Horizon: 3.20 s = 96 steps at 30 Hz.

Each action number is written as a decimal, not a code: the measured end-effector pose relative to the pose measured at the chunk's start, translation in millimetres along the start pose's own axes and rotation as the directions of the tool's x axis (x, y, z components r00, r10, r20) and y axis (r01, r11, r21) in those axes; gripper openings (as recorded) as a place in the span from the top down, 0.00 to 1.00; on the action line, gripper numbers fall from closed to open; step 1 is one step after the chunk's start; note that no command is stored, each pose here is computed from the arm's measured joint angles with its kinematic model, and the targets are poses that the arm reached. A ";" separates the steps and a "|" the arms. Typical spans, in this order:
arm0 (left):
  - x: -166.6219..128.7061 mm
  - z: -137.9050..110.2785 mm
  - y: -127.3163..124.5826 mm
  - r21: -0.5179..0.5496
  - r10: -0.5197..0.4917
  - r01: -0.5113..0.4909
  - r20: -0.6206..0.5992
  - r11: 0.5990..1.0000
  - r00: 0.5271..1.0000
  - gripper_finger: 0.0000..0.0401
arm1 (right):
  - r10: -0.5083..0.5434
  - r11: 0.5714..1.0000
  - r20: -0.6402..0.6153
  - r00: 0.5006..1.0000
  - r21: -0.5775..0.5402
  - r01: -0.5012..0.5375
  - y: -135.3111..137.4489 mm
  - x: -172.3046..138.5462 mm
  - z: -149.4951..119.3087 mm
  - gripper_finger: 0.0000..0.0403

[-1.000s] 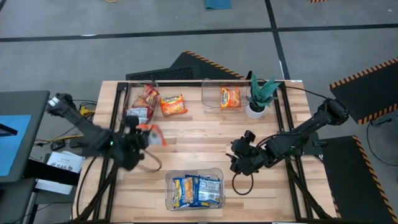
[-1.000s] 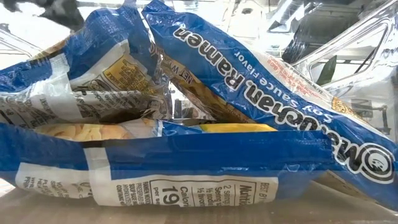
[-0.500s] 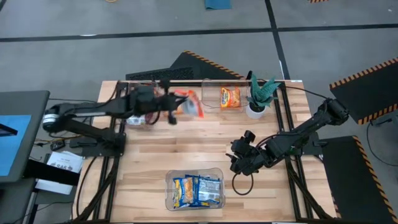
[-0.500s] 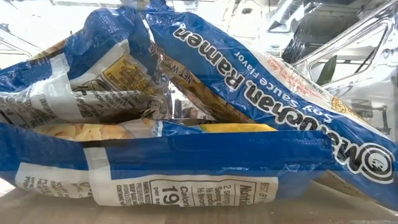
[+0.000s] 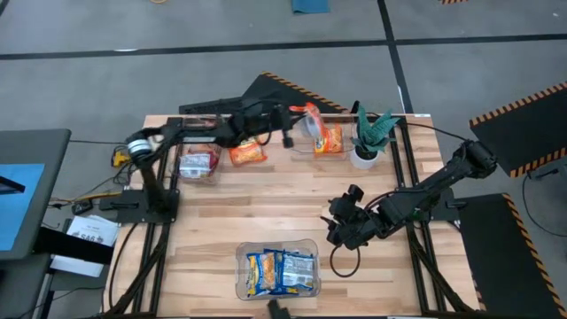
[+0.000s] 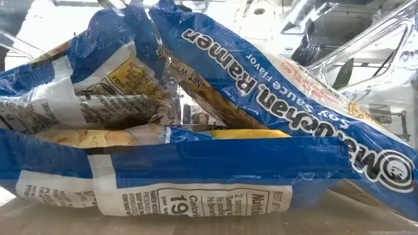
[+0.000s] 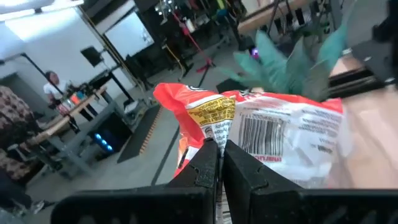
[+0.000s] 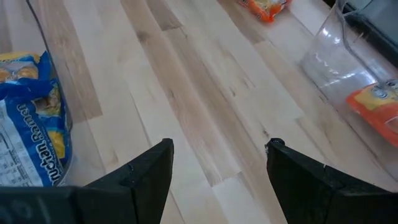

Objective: Sort Maruchan noodles
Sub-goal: Put the bottom orange noodle pack into the top right transparent bin, then put the orange noodle pack into the top right transparent bin

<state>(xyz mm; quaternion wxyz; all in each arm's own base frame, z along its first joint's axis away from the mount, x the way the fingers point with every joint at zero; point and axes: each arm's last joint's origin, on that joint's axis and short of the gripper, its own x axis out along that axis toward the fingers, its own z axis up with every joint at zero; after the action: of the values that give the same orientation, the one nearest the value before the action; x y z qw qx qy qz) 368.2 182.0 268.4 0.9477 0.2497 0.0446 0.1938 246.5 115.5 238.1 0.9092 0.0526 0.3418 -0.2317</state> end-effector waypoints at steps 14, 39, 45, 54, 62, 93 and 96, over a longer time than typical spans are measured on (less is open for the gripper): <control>29.8 -22.2 0.7 -0.015 0.030 -0.034 -0.232 0.999 0.972 0.83 | -0.009 1.000 0.012 1.000 0.004 0.009 -0.1 -0.1 0.6 0.31; -85.2 52.7 83.3 -0.333 -0.186 0.115 -0.191 0.936 0.964 0.37 | -0.005 1.000 0.016 1.000 0.013 0.005 0.4 -0.1 1.1 0.31; -105.6 3.1 81.7 -0.451 -0.203 0.051 -0.294 0.891 0.934 0.39 | -0.005 1.000 0.016 1.000 0.011 0.005 0.4 -0.1 1.1 0.31; -104.2 -41.2 23.0 -0.301 -0.360 0.214 -0.609 0.929 0.707 0.40 | -0.005 1.000 0.016 1.000 0.011 0.005 0.4 -0.1 1.1 0.31; -82.5 -74.2 -18.3 -0.233 -0.431 0.385 -0.692 0.893 0.579 0.40 | 0.000 1.000 0.022 1.000 0.018 0.000 1.0 -0.1 1.8 0.31; -61.0 -131.4 -42.5 -0.078 -0.263 0.376 -0.841 0.923 0.473 0.51 | 0.002 1.000 0.027 1.000 0.022 -0.003 1.4 0.0 2.3 0.31; -61.6 -129.7 -41.8 -0.040 -0.221 0.367 -0.857 0.929 0.465 0.69 | 0.002 1.000 0.027 1.000 0.022 -0.002 1.4 0.0 2.2 0.31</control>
<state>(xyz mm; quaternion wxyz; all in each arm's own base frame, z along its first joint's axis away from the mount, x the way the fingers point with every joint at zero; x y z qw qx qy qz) 302.4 183.7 134.1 0.8010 0.1816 0.5576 0.1204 248.5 116.2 239.7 0.9133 0.0600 0.3270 -0.2352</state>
